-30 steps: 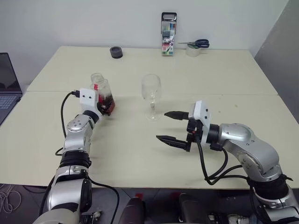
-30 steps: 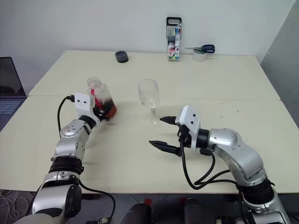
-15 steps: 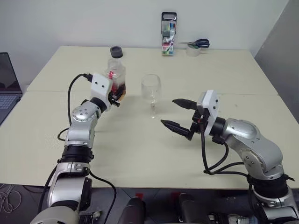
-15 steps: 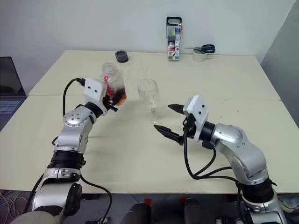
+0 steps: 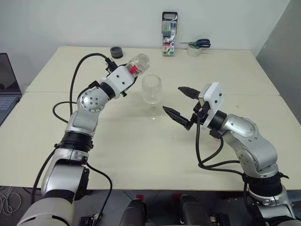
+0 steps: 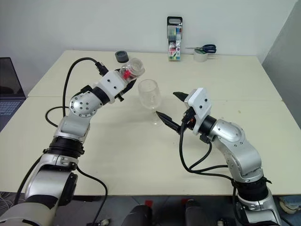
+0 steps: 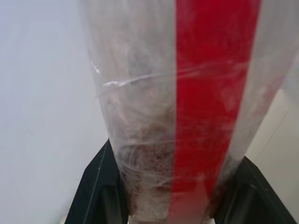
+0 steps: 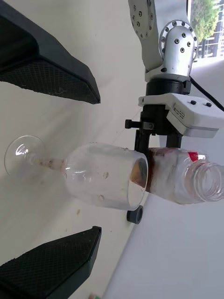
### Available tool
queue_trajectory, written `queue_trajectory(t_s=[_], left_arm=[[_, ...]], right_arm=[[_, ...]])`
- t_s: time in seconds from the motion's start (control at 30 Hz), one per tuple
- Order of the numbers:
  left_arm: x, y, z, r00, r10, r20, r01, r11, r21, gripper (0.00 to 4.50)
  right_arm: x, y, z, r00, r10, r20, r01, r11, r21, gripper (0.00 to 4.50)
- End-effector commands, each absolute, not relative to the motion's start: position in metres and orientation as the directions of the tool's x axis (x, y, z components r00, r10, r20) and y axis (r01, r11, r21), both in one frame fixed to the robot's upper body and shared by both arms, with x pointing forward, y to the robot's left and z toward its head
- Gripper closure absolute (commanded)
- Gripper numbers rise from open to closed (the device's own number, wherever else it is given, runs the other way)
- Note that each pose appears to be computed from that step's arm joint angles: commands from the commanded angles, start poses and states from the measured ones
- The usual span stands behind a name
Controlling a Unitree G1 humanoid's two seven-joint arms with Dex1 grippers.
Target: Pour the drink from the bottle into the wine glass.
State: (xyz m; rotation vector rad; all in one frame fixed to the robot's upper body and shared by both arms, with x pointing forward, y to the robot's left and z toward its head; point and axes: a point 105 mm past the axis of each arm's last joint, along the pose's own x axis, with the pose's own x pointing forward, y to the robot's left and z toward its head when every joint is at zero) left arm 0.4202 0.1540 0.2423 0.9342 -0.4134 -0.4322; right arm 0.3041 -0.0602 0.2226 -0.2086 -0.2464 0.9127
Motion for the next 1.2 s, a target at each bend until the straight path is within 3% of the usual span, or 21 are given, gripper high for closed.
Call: queue_trajectory(t_s=[0.03,0.73,1.2], left_arm=[[0.415,0.152,0.275,0.802,-0.546,0.242,0.044,0.458,0.888,2.79],[0.429,0.170,0.280,0.825,-0.512,0.239,-0.129,0.240,0.962,2.79],[0.433,0.174,0.284,0.828,-0.513,0.228,-0.189,0.127,0.974,2.79]], right_arm=[[0.304,-0.061,0.235,0.580,0.799,0.158,-0.747,0.599,-0.289,0.00],[0.309,-0.052,0.238,0.588,0.797,0.139,-0.758,0.603,-0.248,0.00],[0.297,-0.045,0.238,0.486,0.863,0.137,-0.826,0.505,-0.250,0.00]])
